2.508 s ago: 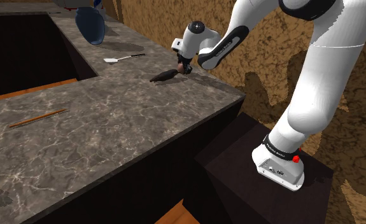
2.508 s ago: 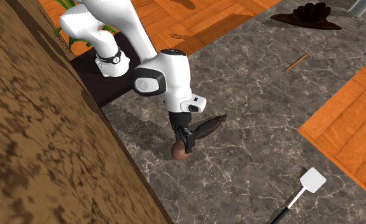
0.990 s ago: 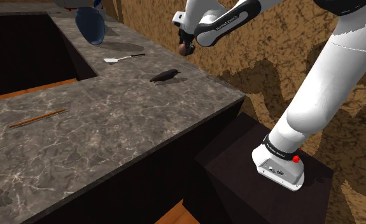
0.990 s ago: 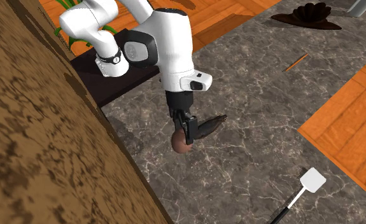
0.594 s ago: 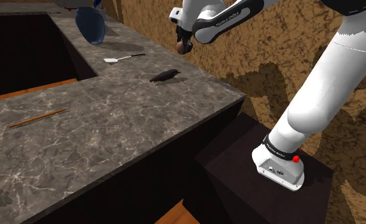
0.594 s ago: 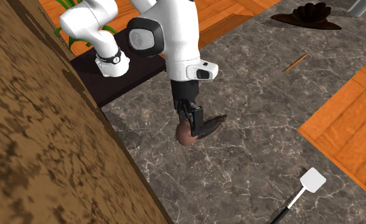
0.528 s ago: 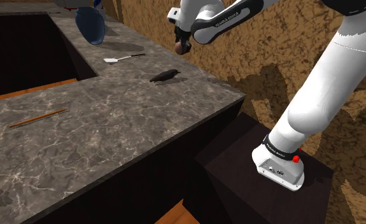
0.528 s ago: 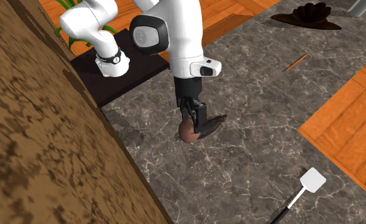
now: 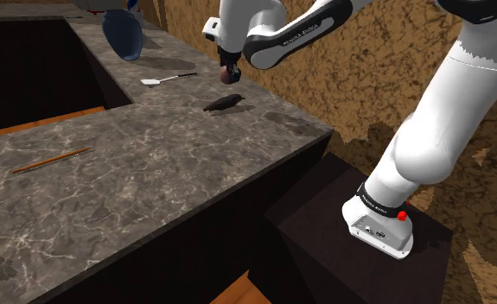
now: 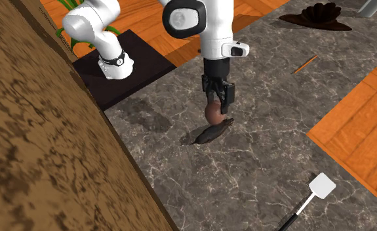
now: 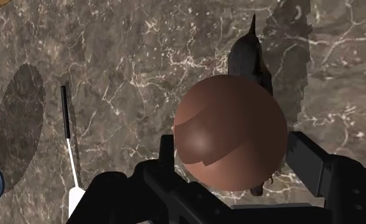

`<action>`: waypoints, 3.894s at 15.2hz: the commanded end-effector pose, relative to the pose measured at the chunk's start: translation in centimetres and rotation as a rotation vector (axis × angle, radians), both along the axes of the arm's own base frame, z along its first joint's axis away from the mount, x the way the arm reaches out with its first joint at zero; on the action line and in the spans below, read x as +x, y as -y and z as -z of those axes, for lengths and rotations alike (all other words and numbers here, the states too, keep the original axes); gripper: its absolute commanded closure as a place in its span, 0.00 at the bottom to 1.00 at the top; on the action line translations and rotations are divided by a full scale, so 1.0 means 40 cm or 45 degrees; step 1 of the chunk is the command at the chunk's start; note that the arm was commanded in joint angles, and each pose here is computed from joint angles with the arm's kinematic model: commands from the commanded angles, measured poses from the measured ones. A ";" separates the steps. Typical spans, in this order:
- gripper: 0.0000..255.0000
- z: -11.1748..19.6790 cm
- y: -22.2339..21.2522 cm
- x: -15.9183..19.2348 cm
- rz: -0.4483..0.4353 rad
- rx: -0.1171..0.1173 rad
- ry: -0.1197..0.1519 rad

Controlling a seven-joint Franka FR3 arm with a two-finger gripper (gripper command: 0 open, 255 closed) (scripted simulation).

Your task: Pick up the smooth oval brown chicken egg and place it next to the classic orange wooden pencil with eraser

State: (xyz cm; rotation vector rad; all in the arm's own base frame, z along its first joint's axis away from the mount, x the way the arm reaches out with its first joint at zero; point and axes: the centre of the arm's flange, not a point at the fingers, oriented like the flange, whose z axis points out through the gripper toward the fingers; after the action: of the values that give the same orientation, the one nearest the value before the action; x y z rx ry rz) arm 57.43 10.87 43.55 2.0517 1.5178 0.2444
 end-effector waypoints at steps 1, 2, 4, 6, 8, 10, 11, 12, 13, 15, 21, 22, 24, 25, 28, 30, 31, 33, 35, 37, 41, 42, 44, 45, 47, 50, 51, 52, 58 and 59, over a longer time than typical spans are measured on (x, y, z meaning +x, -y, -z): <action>1.00 0.003 -0.066 -0.006 0.002 0.000 0.001; 1.00 0.006 -0.099 -0.009 0.002 0.000 0.001; 1.00 0.013 -0.165 -0.015 0.002 0.000 0.001; 1.00 0.020 -0.230 -0.020 0.002 0.000 0.001; 1.00 0.026 -0.295 -0.026 0.002 0.000 0.001; 1.00 0.033 -0.361 -0.032 0.002 0.000 0.001; 1.00 0.036 -0.393 -0.035 0.002 0.000 0.001; 1.00 0.040 -0.426 -0.038 0.002 0.000 0.001; 1.00 0.043 -0.459 -0.041 0.002 0.000 0.001; 1.00 0.049 -0.524 -0.047 0.002 0.000 0.001; 1.00 0.069 -0.720 -0.064 0.002 0.000 0.001; 1.00 0.073 -0.753 -0.067 0.002 0.000 0.001; 1.00 0.079 -0.819 -0.073 0.002 0.000 0.001; 1.00 0.082 -0.851 -0.076 0.002 0.000 0.001; 1.00 0.092 -0.949 -0.084 0.002 0.000 0.001; 1.00 0.099 -1.015 -0.090 0.002 0.000 0.001; 1.00 0.102 -1.047 -0.093 0.002 0.000 0.001; 1.00 0.109 -1.113 -0.099 0.002 0.000 0.001; 1.00 0.116 -1.182 -0.105 0.002 0.000 0.001; 1.00 0.142 -1.182 -0.105 0.002 0.000 0.001; 1.00 0.195 -1.182 -0.105 0.002 0.000 0.001; 1.00 0.208 -1.182 -0.105 0.002 0.000 0.001; 1.00 0.235 -1.182 -0.105 0.002 0.000 0.001; 1.00 0.248 -1.182 -0.105 0.002 0.000 0.001; 1.00 0.274 -1.182 -0.105 0.002 0.000 0.001; 1.00 0.284 -1.182 -0.105 0.002 0.000 0.001; 1.00 0.284 -1.182 -0.105 0.002 0.000 0.001; 1.00 0.284 -1.182 -0.105 0.002 0.000 0.001; 0.00 0.284 -1.182 -0.105 0.002 0.000 0.001; 0.00 0.284 -1.183 -0.105 0.002 0.000 0.001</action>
State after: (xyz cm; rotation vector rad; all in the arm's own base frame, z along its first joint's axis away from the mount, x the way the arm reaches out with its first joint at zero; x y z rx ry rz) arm 53.21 58.17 32.19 2.0526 1.5153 0.2443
